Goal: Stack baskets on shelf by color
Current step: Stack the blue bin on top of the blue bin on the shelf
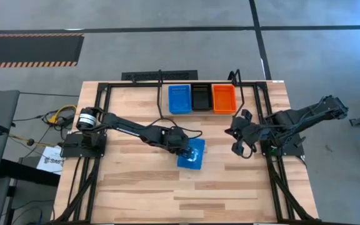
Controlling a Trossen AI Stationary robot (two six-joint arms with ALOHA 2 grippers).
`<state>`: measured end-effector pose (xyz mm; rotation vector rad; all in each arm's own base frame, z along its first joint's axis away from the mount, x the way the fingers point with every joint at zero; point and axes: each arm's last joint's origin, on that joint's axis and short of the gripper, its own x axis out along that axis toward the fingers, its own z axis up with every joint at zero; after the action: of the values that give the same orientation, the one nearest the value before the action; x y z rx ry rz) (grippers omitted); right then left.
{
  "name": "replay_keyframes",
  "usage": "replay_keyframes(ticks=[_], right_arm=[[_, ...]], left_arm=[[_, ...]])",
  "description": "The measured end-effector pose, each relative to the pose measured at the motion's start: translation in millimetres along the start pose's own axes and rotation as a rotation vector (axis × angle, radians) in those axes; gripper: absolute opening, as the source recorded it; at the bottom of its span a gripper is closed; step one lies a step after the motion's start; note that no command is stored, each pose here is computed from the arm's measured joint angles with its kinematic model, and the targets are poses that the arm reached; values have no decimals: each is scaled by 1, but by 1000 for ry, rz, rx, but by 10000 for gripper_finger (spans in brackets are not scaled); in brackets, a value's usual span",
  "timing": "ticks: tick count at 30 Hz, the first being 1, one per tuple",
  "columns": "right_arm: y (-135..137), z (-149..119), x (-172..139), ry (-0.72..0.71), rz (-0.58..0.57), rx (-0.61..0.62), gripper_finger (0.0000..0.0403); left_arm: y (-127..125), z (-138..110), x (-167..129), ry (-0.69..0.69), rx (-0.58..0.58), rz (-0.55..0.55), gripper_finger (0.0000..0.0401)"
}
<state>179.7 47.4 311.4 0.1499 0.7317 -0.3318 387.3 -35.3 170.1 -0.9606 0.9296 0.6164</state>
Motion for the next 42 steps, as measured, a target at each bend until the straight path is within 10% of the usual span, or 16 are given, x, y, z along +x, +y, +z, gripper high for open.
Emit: replay_keyframes(ticks=[10, 15, 25, 42], right_arm=[[0, 0, 0, -1, 0, 9, 3], [0, 0, 0, -4, 2, 18, 5], [0, 1, 0, -24, -27, 16, 4], [-1, 2, 0, -40, -55, -22, 6]], left_arm=[[-16, 10, -17, -84, 116, -39, 2], [-53, 34, -87, -235, 205, -140, 1], [-56, 73, -224, -651, 130, 91, 0], [-12, 148, -178, -518, -167, 213, 0]])
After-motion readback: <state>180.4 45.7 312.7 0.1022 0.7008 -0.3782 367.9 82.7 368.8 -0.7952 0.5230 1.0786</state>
